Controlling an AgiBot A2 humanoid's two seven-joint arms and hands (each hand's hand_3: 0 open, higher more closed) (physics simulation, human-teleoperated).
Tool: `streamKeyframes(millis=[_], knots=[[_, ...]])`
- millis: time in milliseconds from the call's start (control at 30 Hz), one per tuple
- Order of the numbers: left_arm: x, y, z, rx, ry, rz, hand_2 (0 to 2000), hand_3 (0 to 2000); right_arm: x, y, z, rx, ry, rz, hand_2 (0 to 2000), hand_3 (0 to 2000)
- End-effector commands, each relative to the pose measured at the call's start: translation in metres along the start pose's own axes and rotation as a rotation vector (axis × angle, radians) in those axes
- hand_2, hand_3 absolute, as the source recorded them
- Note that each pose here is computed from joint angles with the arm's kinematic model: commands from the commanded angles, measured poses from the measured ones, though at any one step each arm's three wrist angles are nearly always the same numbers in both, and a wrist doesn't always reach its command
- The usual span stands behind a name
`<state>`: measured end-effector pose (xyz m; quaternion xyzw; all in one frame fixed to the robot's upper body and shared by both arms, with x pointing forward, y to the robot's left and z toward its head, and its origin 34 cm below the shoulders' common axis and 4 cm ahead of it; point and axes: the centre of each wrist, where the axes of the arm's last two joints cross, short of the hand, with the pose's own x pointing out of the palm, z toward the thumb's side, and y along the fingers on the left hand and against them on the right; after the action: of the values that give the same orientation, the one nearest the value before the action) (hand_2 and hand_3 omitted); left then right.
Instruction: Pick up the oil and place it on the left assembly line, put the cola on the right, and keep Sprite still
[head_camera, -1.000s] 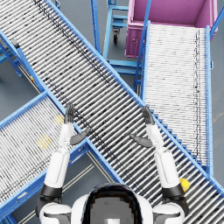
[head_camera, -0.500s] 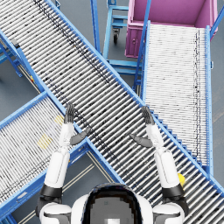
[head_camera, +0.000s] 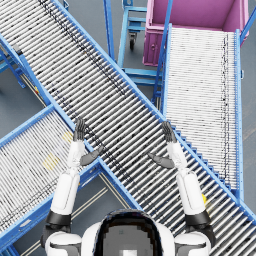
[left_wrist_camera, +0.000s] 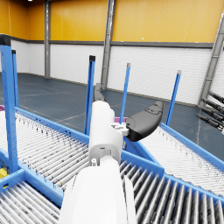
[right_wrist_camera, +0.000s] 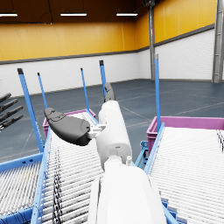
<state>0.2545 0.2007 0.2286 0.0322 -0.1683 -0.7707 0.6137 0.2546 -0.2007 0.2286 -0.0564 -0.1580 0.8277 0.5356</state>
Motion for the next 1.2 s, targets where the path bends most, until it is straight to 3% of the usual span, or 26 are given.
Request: streamKeyframes(millis=[33,567,700,833,1033,1200], knots=[[0.0,0.0,0.0,0.0,0.0,0.0,0,0,0.0,0.0,0.0,0.0,0.0,0.0,0,0],[0.001,0.003,-0.003,-0.009,-0.004,-0.002,0,0,0.002,-0.006,-0.002,0.002,-0.008,0.007,0,0],[0.004,0.008,0.029,0.204,-0.015,-0.07,0,0,0.004,-0.004,0.034,-0.22,0.0,-0.072,0,0],[-0.002,0.01,0.052,0.319,-0.015,-0.059,0,0,-0.005,-0.003,0.051,-0.315,0.006,-0.13,0,0],[-0.011,0.007,0.066,0.389,-0.013,-0.018,0,0,-0.017,-0.004,0.062,-0.37,0.008,-0.191,0,0],[-0.019,0.008,0.071,0.418,0.172,0.056,0,0,-0.016,-0.007,0.061,-0.363,0.183,-0.225,0,0]])
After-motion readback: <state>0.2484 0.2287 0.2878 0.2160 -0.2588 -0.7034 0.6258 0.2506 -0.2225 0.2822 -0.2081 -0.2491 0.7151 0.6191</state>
